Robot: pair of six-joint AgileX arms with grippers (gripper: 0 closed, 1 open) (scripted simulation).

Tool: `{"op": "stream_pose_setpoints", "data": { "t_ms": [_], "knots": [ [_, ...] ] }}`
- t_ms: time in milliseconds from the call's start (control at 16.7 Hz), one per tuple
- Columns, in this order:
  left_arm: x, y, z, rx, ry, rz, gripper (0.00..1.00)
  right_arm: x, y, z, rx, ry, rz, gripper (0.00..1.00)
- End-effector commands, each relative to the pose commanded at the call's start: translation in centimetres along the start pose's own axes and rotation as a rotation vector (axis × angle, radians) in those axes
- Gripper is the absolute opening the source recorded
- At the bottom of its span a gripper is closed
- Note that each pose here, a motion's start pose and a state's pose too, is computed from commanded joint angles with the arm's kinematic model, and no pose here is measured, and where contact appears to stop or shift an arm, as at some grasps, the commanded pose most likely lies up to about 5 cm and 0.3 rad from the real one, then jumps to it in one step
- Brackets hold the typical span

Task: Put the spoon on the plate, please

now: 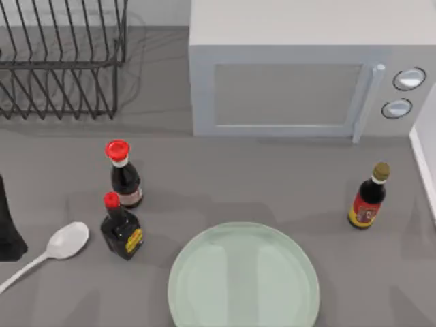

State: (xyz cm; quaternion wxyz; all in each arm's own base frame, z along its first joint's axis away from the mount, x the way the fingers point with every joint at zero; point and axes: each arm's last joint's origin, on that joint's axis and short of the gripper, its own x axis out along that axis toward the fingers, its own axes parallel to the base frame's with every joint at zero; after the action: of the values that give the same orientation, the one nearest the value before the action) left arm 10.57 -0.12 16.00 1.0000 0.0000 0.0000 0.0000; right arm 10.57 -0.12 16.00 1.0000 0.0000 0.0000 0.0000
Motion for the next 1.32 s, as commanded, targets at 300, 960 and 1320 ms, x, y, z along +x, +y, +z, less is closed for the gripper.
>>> {"op": "stream_pose_setpoints", "data": {
  "t_ms": [300, 960, 1320],
  "knots": [
    [0.1, 0.0, 0.7, 0.052, 0.072, 0.001, 1.00, 0.0, 0.0, 0.0, 0.000, 0.000, 0.000, 1.00],
    [6.1, 0.3, 3.5, 0.502, 1.019, -0.287, 1.00, 0.0, 0.0, 0.0, 0.000, 0.000, 0.000, 1.00],
    [10.6, 0.6, 3.4, 0.639, 1.382, -0.569, 1.00, 0.0, 0.0, 0.0, 0.000, 0.000, 0.000, 1.00]
  ]
}}
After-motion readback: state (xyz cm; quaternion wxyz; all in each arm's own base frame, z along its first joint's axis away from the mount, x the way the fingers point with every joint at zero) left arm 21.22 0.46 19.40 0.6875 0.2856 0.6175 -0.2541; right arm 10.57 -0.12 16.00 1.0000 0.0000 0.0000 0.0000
